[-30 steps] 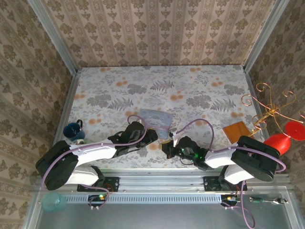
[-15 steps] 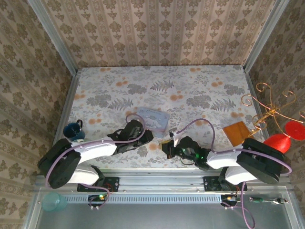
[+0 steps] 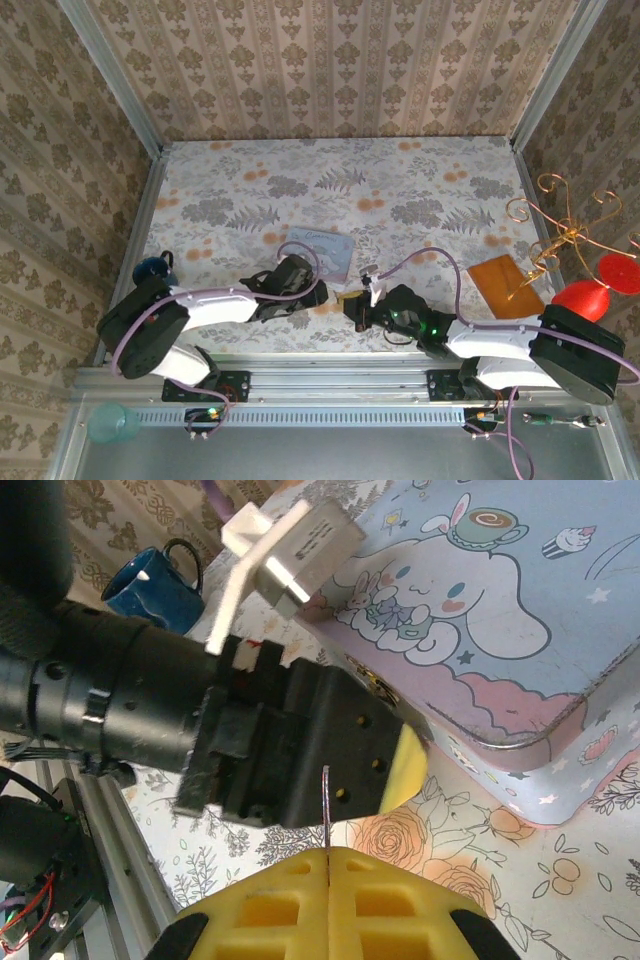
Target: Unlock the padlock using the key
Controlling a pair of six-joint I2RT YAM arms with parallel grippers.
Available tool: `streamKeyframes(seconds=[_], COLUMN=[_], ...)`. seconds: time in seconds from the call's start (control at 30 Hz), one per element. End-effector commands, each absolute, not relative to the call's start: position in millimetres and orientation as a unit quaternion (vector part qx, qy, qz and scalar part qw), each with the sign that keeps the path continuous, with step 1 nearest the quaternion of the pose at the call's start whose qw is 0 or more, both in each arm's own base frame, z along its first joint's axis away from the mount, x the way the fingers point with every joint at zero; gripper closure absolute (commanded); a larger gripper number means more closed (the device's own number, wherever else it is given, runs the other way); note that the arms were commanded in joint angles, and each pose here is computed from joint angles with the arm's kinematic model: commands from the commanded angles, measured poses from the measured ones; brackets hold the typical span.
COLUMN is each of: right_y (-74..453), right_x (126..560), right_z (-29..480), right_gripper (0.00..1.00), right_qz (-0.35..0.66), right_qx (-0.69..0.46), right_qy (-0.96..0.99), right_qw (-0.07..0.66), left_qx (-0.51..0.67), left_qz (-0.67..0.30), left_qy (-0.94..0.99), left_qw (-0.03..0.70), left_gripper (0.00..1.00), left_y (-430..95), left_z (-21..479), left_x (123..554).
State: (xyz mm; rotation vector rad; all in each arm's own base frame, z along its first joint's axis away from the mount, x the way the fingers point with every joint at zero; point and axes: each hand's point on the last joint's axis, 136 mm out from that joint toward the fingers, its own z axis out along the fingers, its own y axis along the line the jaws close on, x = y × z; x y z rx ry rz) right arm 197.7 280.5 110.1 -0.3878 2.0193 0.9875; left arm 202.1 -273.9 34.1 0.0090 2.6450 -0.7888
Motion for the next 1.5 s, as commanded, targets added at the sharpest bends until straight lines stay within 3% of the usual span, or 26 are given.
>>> streamKeyframes(seconds=[0.0,0.23,0.43,1.27,1.47], right_y=[278.9,282.3,287.7,288.4,286.0], right_x=[190.9,186.8,183.7,187.3,189.8], right_z=[110.8,121.7,130.8,139.6,138.7], right_gripper=[1.00,1.00,1.00,1.00,1.00], right_qz=[0.391,0.405,0.424,0.430,0.426], right_qx=[-0.175,-0.192,-0.196,-0.180,-0.172], right_qy=[0.800,0.787,0.775,0.767,0.770], right_qw=[0.419,0.425,0.426,0.440,0.444], left_qx=[0.019,0.058,0.106,0.096,0.095], left_qz=[-0.301,-0.416,-0.472,-0.495,-0.500], left_qy=[0.926,0.857,0.816,0.823,0.820], left_qw=[0.229,0.297,0.315,0.262,0.261], left_gripper=[0.49,0.48,0.48,0.77,0.90], left_y=[-267.5,-278.1,-299.3,-326.4,-330.0], left_z=[57.5,127.5,166.4,155.1,156.3], left_x=[199.2,188.3,172.1,168.0,167.6])
